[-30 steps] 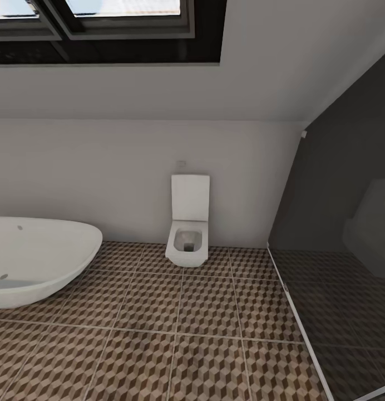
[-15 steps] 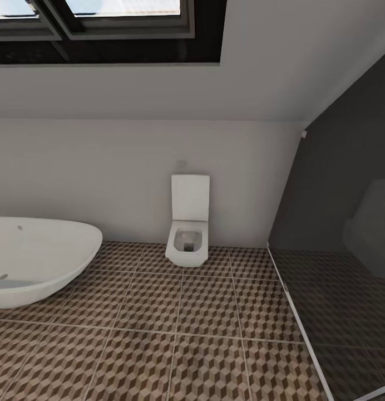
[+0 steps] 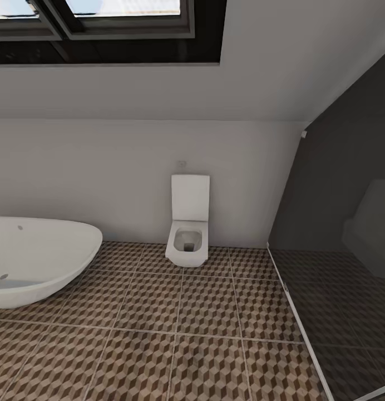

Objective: Take the four mousetraps from the cabinet in the bathroom and place them on the bathroom floor. Make sure all four end up on the same floor surface, and ensure that at least two of them are either under or directly next to the same bathroom sink.

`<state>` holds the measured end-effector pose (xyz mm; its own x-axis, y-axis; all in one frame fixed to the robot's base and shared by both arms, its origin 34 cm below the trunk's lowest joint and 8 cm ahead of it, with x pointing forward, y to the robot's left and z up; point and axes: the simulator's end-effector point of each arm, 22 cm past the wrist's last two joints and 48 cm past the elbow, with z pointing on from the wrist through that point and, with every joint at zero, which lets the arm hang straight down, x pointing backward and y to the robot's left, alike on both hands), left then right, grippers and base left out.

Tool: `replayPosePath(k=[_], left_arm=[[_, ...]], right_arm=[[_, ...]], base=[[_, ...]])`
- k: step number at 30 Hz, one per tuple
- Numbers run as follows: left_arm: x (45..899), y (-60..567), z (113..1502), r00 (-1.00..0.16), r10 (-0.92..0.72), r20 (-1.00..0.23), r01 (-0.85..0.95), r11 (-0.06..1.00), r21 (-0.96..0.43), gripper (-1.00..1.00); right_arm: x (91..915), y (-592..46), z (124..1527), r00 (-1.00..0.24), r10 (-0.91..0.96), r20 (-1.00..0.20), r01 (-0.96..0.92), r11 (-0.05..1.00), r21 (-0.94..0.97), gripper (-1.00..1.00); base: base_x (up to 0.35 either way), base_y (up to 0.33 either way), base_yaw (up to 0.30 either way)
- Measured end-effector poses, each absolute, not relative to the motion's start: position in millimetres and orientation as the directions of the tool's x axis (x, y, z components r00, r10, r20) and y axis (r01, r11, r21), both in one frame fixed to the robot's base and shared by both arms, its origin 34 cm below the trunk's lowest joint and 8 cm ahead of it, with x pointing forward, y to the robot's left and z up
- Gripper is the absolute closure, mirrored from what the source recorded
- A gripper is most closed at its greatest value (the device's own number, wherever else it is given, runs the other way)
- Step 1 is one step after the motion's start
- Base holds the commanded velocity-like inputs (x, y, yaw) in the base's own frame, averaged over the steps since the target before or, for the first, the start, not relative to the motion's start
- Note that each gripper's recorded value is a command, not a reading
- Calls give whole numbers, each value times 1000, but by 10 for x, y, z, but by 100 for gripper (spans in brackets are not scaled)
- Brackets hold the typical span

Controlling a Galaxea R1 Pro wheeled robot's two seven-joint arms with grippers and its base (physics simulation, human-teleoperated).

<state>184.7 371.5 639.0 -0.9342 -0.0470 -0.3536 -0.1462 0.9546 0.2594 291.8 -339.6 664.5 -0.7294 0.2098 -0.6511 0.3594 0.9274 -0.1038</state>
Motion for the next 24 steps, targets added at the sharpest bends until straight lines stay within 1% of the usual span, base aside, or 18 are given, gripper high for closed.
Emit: replayPosePath(k=[24], left_arm=[[1846,3714,6390,-934,-47,-353,-146,955,259,100]], right_arm=[[2918,-3397,6645,-729,210,-651,360,927,-104,100]], base=[[0,0,0]])
